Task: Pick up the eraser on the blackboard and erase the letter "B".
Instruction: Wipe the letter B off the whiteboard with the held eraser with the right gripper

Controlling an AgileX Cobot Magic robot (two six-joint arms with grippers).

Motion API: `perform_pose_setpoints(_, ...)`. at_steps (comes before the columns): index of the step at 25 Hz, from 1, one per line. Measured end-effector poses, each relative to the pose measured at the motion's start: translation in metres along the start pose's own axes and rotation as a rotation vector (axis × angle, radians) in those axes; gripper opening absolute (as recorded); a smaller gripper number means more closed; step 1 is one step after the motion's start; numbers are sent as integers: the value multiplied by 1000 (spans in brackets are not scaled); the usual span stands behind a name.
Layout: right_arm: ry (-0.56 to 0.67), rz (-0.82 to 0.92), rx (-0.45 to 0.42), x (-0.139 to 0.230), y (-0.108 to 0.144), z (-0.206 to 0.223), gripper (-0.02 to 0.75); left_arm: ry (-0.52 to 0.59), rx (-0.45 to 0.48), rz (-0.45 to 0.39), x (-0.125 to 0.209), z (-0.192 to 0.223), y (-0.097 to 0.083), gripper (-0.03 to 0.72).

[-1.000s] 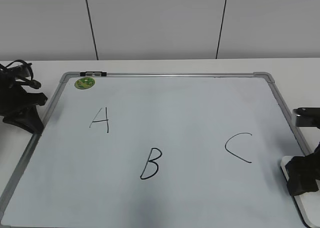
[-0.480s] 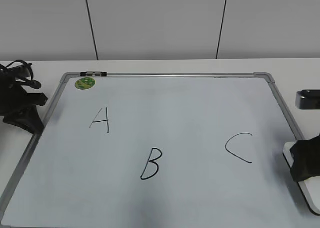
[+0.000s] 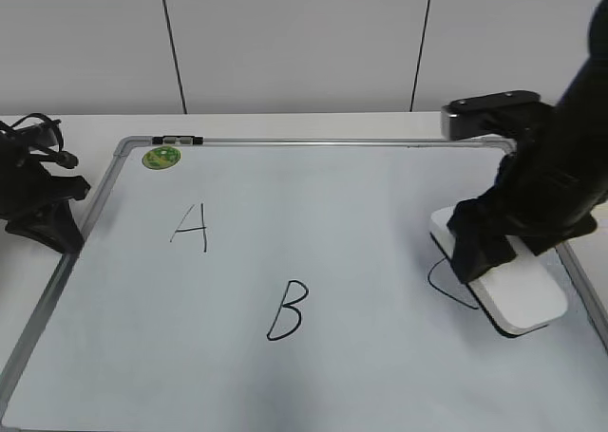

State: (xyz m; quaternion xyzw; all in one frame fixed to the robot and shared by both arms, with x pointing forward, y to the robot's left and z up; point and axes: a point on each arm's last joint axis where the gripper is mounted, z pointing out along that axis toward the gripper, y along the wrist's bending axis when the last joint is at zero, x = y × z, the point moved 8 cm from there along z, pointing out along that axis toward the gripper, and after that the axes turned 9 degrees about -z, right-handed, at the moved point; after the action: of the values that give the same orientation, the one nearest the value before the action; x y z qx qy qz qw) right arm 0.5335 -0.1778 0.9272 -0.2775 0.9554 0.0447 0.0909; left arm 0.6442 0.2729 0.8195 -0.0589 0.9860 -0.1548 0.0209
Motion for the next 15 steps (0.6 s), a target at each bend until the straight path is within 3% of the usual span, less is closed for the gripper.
perform_pose_setpoints(6,65,-176,-35,-27,31,32,540,2,2,-1,0,0,0,34)
perform_pose_setpoints(15,103,-333,-59,-61,58,75,540,4,5,-3,1,0,-1,34)
